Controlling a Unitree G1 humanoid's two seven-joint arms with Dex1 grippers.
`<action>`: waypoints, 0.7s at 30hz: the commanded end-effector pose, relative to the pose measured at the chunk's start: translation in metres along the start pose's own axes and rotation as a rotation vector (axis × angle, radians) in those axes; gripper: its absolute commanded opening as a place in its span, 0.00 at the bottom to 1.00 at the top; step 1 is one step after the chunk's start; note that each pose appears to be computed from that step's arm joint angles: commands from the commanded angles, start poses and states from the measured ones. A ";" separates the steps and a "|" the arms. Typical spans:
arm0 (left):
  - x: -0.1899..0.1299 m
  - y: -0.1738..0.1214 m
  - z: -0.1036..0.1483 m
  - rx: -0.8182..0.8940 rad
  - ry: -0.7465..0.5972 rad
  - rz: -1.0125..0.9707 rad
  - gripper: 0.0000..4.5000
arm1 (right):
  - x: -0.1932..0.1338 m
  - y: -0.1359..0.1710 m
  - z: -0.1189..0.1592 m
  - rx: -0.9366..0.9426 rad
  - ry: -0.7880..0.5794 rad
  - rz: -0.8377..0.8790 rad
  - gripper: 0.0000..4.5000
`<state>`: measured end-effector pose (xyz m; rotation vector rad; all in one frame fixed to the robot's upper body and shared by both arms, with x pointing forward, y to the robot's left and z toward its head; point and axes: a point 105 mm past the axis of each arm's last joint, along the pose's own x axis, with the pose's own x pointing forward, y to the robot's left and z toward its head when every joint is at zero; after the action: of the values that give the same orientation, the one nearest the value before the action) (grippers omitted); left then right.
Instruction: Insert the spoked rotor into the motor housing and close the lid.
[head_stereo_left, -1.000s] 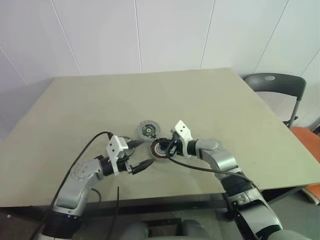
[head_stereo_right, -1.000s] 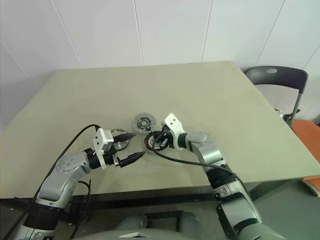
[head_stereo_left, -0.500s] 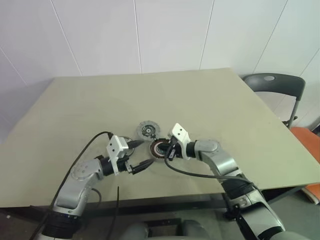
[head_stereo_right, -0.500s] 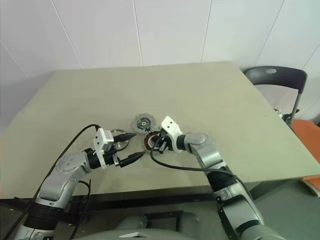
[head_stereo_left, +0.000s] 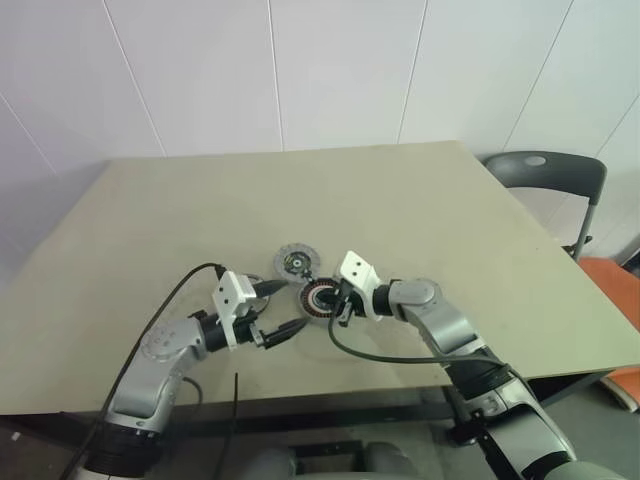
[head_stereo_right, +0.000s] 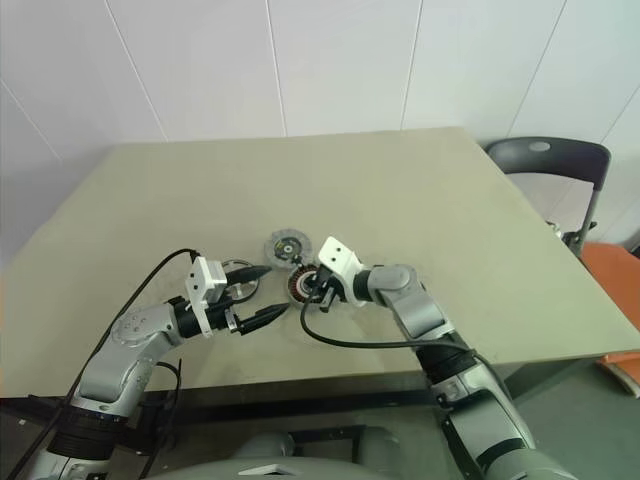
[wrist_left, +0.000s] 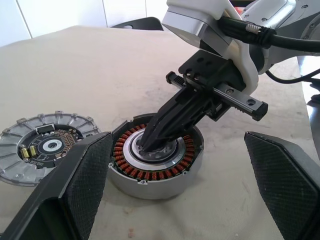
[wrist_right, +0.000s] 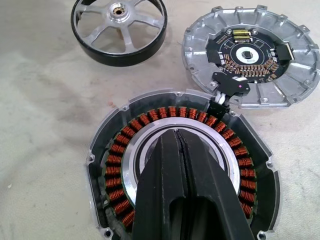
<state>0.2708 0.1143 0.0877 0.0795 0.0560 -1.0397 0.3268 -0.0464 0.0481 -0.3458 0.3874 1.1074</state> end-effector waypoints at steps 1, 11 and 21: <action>0.002 0.001 0.011 0.035 -0.032 -0.005 1.00 | 0.006 0.008 -0.039 0.068 0.135 0.011 0.01; 0.003 0.001 0.012 0.035 -0.033 -0.007 1.00 | 0.004 0.006 -0.054 0.076 0.207 -0.007 0.01; 0.003 0.001 0.013 0.036 -0.034 -0.008 1.00 | -0.001 0.009 -0.076 0.086 0.307 0.001 0.01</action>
<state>0.2709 0.1141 0.0878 0.0784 0.0558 -1.0389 0.3289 -0.0446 0.0451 -0.3944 0.4004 1.0992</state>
